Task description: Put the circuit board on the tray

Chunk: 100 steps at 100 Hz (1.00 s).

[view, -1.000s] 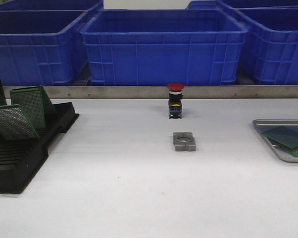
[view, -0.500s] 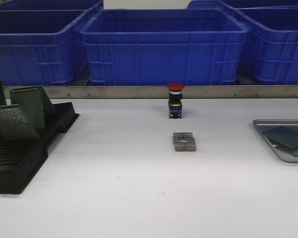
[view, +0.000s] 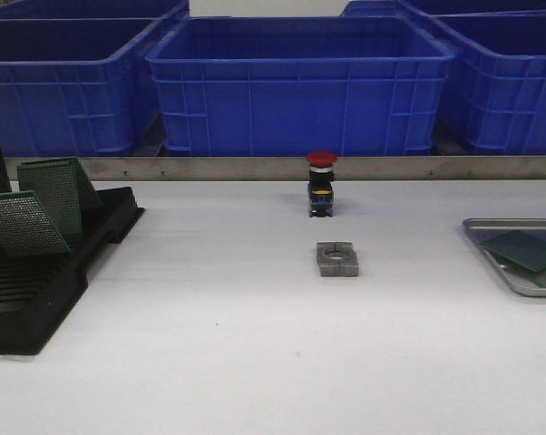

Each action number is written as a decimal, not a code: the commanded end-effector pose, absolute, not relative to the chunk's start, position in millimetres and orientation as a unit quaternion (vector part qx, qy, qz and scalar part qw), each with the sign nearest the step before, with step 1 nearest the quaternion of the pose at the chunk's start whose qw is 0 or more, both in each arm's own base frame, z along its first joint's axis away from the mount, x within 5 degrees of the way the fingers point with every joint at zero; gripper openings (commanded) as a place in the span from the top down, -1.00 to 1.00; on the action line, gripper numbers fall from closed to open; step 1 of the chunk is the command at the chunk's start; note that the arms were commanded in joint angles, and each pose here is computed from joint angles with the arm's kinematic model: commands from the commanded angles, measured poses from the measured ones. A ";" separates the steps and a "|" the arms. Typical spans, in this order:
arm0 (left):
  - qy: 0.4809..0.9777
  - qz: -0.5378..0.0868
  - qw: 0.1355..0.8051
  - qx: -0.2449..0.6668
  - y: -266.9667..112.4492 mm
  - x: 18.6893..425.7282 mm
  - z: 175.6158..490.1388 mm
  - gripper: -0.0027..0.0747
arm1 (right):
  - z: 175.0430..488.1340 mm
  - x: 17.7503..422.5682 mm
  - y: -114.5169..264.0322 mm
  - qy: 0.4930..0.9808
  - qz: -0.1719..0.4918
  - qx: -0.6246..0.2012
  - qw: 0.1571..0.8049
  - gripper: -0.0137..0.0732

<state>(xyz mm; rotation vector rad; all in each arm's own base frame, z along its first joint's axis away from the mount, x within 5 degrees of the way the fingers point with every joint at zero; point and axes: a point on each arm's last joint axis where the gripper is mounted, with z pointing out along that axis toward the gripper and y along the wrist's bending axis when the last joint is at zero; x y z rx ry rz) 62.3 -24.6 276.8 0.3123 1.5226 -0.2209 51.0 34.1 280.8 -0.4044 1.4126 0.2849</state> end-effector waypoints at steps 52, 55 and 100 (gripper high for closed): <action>0.698 -0.064 0.713 0.012 -7.1 65.6 255.8 0.98 | 289.8 50.5 32.8 0.634 0.133 -0.172 0.742 0.83; 0.698 -0.062 0.713 0.002 -5.9 65.0 251.1 0.98 | 289.8 50.5 32.8 0.634 0.133 -0.172 0.742 0.83; 0.724 -0.028 0.690 -0.012 -1.1 55.7 187.5 0.98 | 289.2 50.0 34.0 0.634 0.138 -0.178 0.740 0.83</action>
